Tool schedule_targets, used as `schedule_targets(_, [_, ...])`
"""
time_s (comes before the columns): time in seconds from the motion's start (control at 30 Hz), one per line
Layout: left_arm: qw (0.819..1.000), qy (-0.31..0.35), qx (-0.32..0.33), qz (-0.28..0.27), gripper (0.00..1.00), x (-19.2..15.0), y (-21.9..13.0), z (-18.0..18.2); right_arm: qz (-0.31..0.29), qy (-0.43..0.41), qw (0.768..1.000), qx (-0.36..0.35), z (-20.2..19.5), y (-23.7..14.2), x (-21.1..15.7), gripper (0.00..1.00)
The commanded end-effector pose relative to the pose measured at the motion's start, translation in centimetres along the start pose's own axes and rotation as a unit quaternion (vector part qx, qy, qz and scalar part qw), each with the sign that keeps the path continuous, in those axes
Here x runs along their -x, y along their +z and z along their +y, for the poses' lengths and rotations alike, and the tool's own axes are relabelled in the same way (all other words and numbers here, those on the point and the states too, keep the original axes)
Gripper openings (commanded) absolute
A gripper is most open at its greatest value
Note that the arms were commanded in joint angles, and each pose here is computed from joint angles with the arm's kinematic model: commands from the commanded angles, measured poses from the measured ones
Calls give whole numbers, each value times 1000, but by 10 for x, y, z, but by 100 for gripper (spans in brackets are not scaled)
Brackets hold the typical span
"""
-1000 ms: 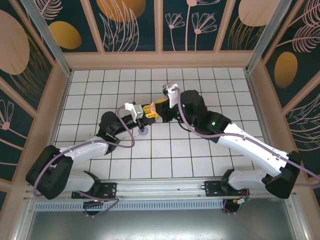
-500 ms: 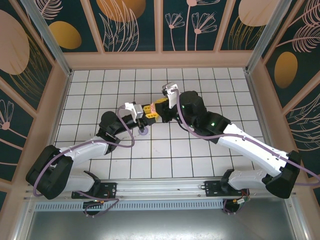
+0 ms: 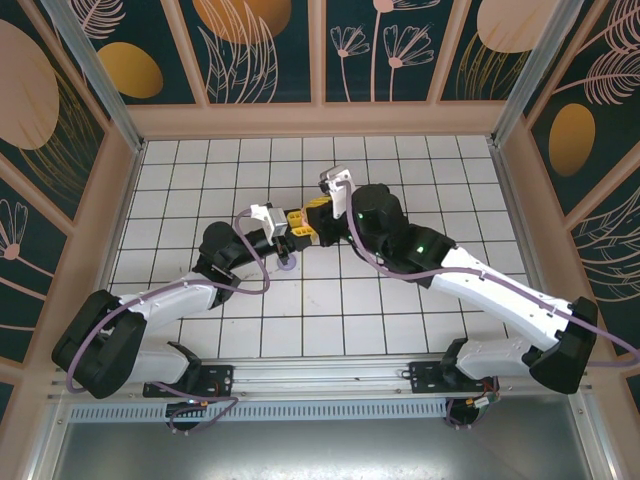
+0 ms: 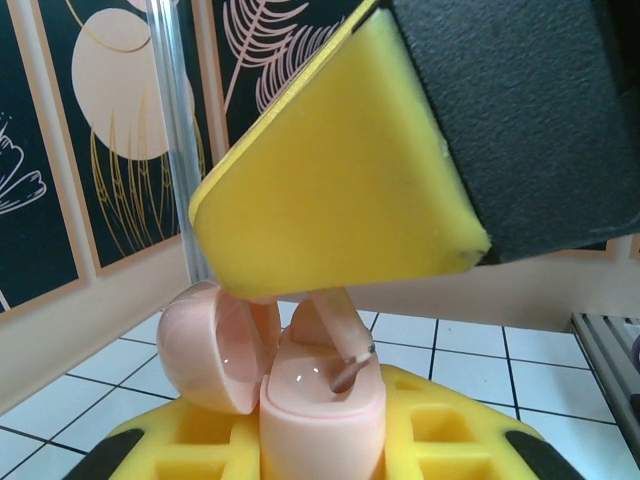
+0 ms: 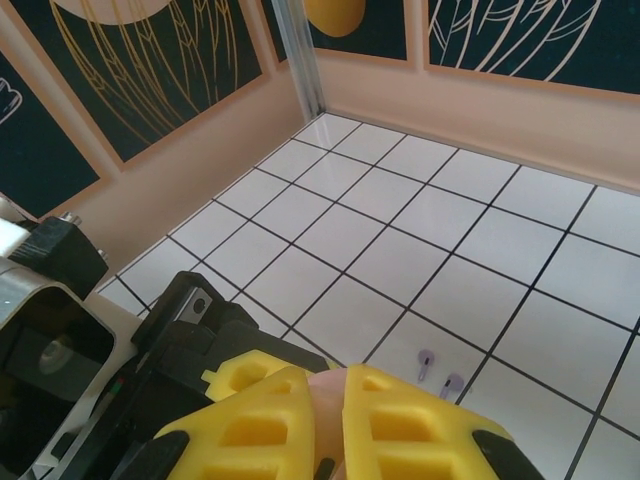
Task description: Insert wireless bluetooth earbuds into charging case
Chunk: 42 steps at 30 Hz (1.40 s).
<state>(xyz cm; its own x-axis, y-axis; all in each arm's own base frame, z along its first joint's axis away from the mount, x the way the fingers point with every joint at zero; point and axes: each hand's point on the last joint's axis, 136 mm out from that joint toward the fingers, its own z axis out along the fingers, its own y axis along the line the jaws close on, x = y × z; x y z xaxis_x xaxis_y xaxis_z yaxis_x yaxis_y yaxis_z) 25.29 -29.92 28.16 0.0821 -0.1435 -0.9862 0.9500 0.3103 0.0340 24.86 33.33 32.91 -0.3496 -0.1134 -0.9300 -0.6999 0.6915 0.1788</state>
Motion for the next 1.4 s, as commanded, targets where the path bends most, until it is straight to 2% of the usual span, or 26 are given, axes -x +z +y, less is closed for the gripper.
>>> schedule_targets(0.0, [998,34,-25,-44,0,33,4,-8,24,-20,999,-20,-3,8,-15,11])
schedule_targets(0.37, [998,38,-24,-45,0,35,3,-8,29,-32,997,-58,-16,5,-20,10])
schedule_targets(1.07, [998,42,-21,-50,0,41,3,-8,79,-83,992,-53,-3,15,-51,8])
schedule_targets(1.37, [998,40,-20,-52,0,41,3,-7,67,-70,993,-65,-5,14,-40,14])
